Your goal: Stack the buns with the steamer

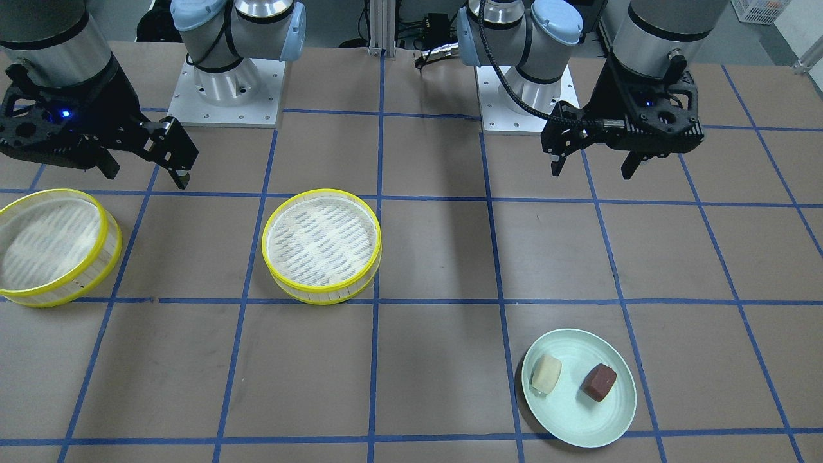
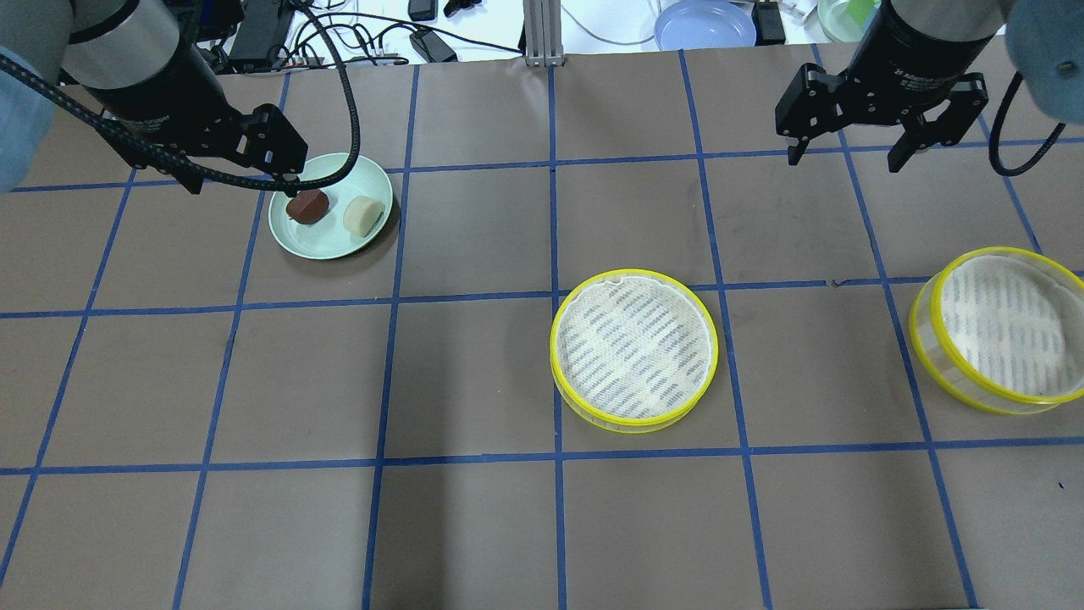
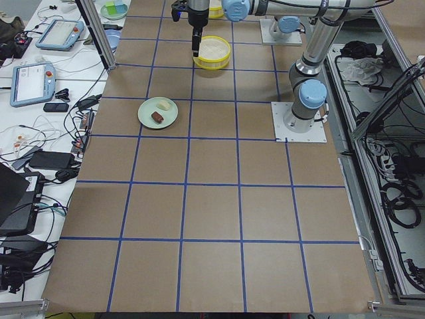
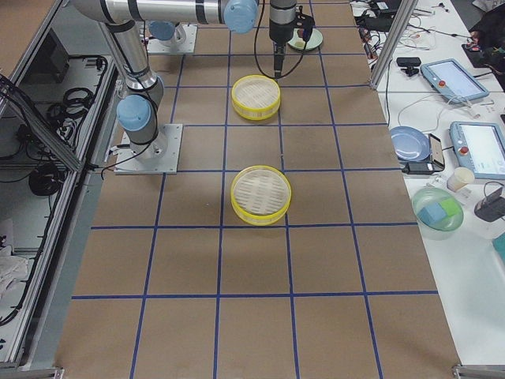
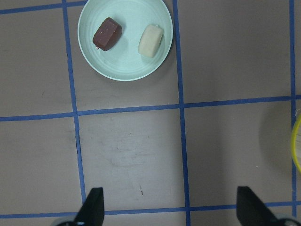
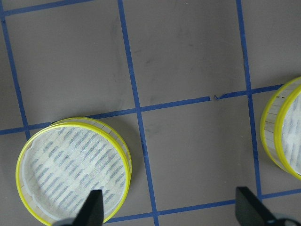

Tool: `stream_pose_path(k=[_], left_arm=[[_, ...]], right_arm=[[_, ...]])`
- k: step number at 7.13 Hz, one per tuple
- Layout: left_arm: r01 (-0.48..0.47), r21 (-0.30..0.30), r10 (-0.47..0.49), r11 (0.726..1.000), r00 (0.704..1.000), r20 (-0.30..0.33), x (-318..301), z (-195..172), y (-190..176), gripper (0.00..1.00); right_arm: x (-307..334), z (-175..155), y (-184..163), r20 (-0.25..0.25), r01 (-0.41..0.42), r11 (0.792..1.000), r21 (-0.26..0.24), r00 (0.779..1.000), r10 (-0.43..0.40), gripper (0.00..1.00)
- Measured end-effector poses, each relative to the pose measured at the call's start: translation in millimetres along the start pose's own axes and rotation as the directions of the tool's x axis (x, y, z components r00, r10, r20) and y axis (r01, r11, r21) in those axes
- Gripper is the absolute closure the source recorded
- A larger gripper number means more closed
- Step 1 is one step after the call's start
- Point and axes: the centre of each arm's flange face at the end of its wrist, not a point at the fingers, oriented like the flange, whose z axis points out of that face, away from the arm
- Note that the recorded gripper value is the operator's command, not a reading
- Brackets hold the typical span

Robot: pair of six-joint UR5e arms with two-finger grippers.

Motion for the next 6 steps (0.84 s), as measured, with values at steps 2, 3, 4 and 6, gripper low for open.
stream_pose_path(k=[2,3,4,6], left_arm=[[-0.002,-0.003,0.002,1.0,1.0,0.003,-0.6,1.2,-0.1,0.0],[-0.004,-0.011,0.004,1.0,1.0,0.002,-2.6,7.1,-3.9,0.0],[-0.004,-0.028,0.004,1.0,1.0,0.002,-6.0,19.1,-10.0,0.0],[0.002,-0.036,-0.002,0.999,1.0,0.005,-10.4,59.3,-24.0,0.0]], right_arm=[[0.0,0.0,0.0,0.0,0.0,1.0,0.0,1.0,0.0,0.0],[0.0,0.0,0.0,0.0,0.0,1.0,0.0,1.0,0.0,0.0],[0.0,0.1,0.1,0.0,0.0,1.0,-0.001,1.0,0.0,0.0],[0.1,1.8,0.3,-0.001,0.006,1.0,-0.007,1.0,-0.006,0.0]])
